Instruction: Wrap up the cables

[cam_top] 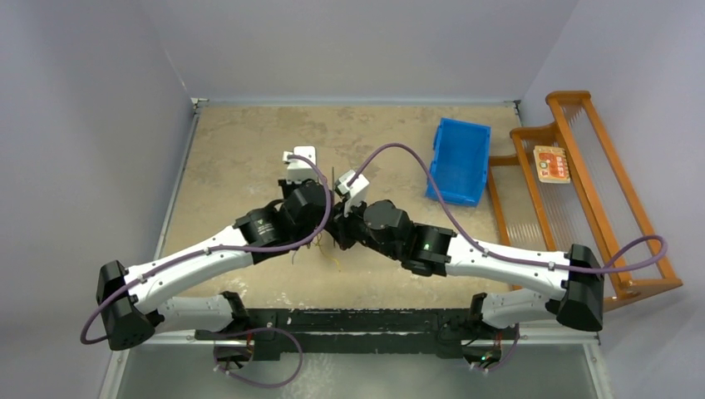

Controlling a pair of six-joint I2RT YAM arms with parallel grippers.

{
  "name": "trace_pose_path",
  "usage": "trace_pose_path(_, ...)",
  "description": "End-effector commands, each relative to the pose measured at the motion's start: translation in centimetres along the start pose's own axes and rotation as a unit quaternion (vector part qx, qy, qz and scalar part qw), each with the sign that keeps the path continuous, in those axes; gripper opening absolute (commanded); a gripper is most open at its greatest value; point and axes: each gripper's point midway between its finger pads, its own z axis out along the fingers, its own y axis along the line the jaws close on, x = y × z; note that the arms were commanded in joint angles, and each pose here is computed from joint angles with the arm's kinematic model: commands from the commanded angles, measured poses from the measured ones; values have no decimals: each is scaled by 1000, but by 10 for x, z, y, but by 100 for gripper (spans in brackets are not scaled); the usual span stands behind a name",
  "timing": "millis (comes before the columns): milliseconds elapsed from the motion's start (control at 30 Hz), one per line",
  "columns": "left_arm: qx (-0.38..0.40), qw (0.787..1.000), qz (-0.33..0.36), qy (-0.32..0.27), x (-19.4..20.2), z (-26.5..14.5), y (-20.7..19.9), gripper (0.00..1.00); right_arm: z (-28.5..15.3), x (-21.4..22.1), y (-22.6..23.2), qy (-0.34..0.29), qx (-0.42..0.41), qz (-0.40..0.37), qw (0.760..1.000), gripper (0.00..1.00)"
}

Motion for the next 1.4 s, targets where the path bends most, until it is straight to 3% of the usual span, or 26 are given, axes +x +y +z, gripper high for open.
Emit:
trace_pose_path(0, 17, 1000, -25, 6, 4, -1, -7, 0, -3, -46, 6, -96, 2, 52, 994, 0)
trace_pose_path(333, 85, 996, 13, 31, 23, -10, -16, 0, 7, -42, -23, -108, 81, 28, 990, 0)
trace_pose_path(633, 154, 985, 55, 50, 37, -19, -31, 0, 17, -5, -52, -57, 118, 19, 991, 0)
trace_pose_path(867, 208, 973, 89, 55, 40, -29, -42, 0, 12, 13, -69, -32, 118, 19, 992, 0)
trace_pose_path(1367, 319, 931, 165, 65, 49, -53, -68, 0, 5, 22, -101, 25, 93, -72, 993, 0)
